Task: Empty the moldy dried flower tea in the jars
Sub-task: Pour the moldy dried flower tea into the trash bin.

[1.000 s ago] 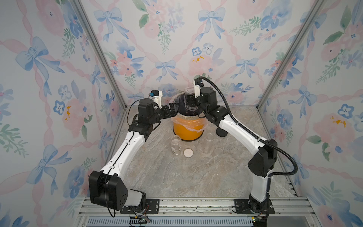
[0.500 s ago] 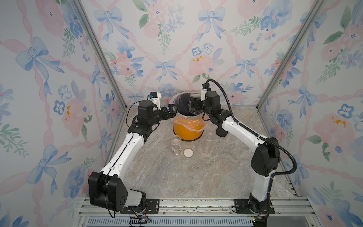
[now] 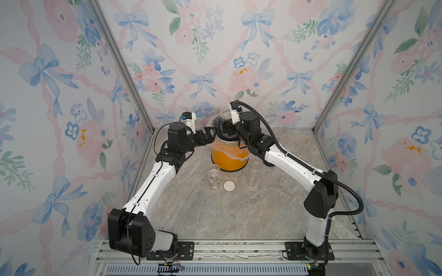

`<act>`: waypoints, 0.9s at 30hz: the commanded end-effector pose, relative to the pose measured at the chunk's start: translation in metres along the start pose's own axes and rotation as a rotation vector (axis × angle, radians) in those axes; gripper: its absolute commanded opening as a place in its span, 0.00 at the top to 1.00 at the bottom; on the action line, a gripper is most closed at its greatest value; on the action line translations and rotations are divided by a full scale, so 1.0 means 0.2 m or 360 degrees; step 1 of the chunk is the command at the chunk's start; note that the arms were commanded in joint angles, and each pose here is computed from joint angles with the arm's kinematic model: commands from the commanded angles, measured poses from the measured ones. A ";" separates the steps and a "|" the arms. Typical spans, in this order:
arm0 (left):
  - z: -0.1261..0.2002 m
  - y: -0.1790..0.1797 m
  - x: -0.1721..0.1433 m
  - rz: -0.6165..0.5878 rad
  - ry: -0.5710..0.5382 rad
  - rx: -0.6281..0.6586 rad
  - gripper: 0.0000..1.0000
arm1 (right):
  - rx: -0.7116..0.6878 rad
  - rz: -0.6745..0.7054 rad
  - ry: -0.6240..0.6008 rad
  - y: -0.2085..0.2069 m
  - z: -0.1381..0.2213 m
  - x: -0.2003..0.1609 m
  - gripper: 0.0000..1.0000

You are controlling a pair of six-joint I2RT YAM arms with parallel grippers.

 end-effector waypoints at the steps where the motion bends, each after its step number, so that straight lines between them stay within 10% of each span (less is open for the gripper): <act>1: 0.04 -0.02 0.03 -0.0036 -0.0054 -0.0024 0.02 | -0.0009 -0.0258 -0.0061 -0.16 0.00 0.07 0.40; 6: 0.04 -0.02 0.03 -0.0031 -0.0050 -0.0024 0.02 | -0.0178 0.0409 0.0002 0.03 0.02 0.09 0.36; 11: 0.04 -0.02 0.02 -0.0026 -0.0046 -0.0025 0.02 | -0.0029 -0.0250 -0.0032 -0.17 -0.01 0.05 0.46; 16: 0.04 -0.02 0.03 -0.0026 -0.0048 -0.0030 0.02 | -0.0208 0.0329 0.0051 -0.03 0.01 0.07 0.45; 27: 0.05 -0.04 0.03 -0.0014 -0.0044 -0.0049 0.02 | -0.0157 -0.0045 0.0004 -0.13 0.01 0.09 0.51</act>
Point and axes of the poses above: each gripper's point midway between its finger pads, its own z axis back along the fingers, its own y axis along the line the jaws close on, x = y × z, the point moved 5 cm from there along z, back along the fingers, and after that the axes turned 10 degrees about z, right-handed, at the moved point
